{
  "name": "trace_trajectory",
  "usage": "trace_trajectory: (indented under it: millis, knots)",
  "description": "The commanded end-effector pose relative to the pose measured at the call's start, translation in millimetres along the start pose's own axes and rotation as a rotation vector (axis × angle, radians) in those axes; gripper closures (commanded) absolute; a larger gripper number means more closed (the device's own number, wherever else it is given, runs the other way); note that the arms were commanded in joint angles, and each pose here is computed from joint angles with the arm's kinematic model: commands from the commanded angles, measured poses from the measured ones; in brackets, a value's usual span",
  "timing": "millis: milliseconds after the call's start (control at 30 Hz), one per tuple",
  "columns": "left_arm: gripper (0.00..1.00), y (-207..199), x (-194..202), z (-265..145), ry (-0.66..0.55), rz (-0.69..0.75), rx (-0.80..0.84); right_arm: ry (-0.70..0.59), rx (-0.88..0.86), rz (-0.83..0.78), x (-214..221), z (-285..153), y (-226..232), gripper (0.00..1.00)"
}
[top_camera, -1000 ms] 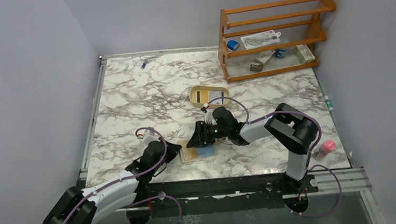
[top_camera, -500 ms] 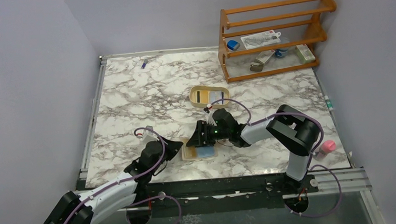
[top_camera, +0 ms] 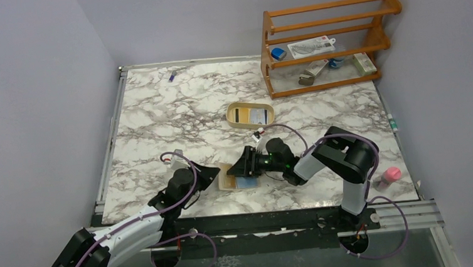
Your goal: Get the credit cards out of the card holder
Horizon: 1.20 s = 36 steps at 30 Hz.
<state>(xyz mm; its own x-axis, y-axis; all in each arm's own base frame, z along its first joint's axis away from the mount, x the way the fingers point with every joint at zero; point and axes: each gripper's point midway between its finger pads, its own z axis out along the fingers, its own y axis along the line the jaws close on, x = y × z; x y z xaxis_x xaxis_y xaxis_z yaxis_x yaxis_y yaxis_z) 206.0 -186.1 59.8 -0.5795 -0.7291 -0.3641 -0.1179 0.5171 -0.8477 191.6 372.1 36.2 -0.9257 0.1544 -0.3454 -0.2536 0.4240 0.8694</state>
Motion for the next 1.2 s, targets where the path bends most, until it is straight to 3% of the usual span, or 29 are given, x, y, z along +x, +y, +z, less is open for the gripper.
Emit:
trace_trajectory:
  millis: [0,433,700,967,1167]
  knots:
    - [1.0,35.2,7.0,-4.4,-0.007,-0.008,-0.048,0.161,0.275,0.105,56.1,-12.7,-83.2,0.36]
    - [1.0,102.7,6.7,-9.5,-0.029,0.108,-0.309,0.173,0.682,0.098,58.6,-40.8,-127.8,0.36]
    - [1.0,113.0,10.1,-4.8,0.005,0.162,-0.398,0.218,0.898,0.077,71.0,-48.9,-149.9,0.36]
    - [1.0,123.5,17.0,-5.1,0.028,0.155,-0.426,0.216,0.833,0.098,79.9,-39.1,-148.7,0.36]
    - [1.0,123.4,16.3,-9.4,0.018,0.139,-0.402,0.172,0.632,0.18,90.5,-31.1,-133.1,0.36]
